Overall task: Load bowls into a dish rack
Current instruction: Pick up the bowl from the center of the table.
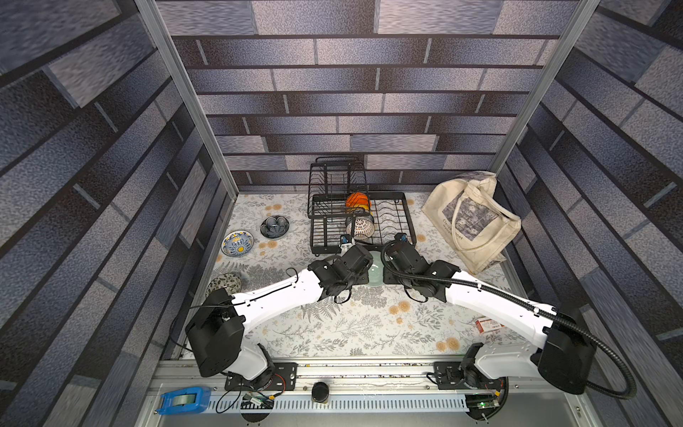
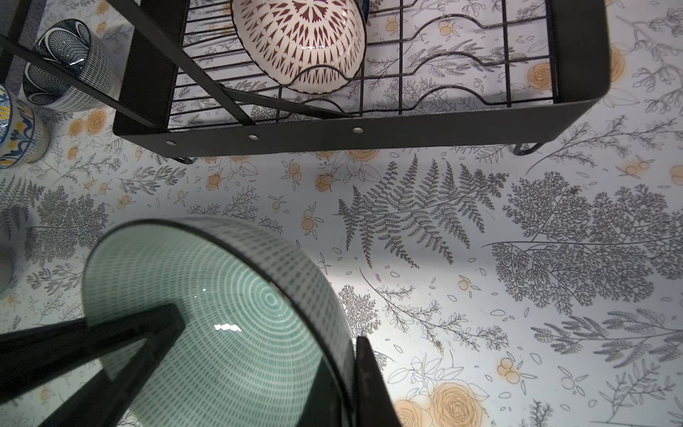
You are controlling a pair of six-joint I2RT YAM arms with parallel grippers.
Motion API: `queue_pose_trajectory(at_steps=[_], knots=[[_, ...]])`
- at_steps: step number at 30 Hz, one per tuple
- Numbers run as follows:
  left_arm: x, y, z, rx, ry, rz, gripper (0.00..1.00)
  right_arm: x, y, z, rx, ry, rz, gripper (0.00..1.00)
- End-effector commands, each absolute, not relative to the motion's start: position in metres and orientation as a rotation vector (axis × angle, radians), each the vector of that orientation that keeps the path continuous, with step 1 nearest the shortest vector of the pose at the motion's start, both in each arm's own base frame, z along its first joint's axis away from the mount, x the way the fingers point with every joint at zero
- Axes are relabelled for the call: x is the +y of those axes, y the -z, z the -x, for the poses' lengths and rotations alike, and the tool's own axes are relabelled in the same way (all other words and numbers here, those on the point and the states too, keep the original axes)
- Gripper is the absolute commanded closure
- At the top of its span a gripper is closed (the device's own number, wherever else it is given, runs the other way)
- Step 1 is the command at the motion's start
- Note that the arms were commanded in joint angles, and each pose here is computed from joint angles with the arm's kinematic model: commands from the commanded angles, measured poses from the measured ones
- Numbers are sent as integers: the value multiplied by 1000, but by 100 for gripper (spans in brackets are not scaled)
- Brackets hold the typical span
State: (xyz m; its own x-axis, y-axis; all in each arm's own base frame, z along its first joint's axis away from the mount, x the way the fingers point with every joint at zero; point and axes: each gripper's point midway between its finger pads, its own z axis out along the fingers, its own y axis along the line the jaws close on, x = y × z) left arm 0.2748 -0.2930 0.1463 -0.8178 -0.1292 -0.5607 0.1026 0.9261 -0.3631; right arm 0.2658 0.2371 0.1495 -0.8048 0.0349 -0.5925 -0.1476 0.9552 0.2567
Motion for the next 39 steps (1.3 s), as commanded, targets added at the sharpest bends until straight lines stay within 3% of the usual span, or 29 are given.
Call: queue_pose_trajectory(at_steps=[1, 18, 26, 34, 39], knots=[[-289, -155, -281, 2434, 450, 36, 100, 241, -167, -270, 2423, -486, 26, 87], [-249, -156, -301, 2311, 307, 297, 100, 230, -187, -267, 2482, -601, -168, 43], [-255, -163, -313, 2235, 221, 227, 100, 204, -200, -269, 2464, -623, -497, 0], [-280, -170, -322, 2130, 108, 52, 100, 207, -225, -280, 2365, -894, -856, 0], [-293, -167, -325, 2110, 60, -28, 100, 215, -211, -285, 2313, -1026, -1008, 0]])
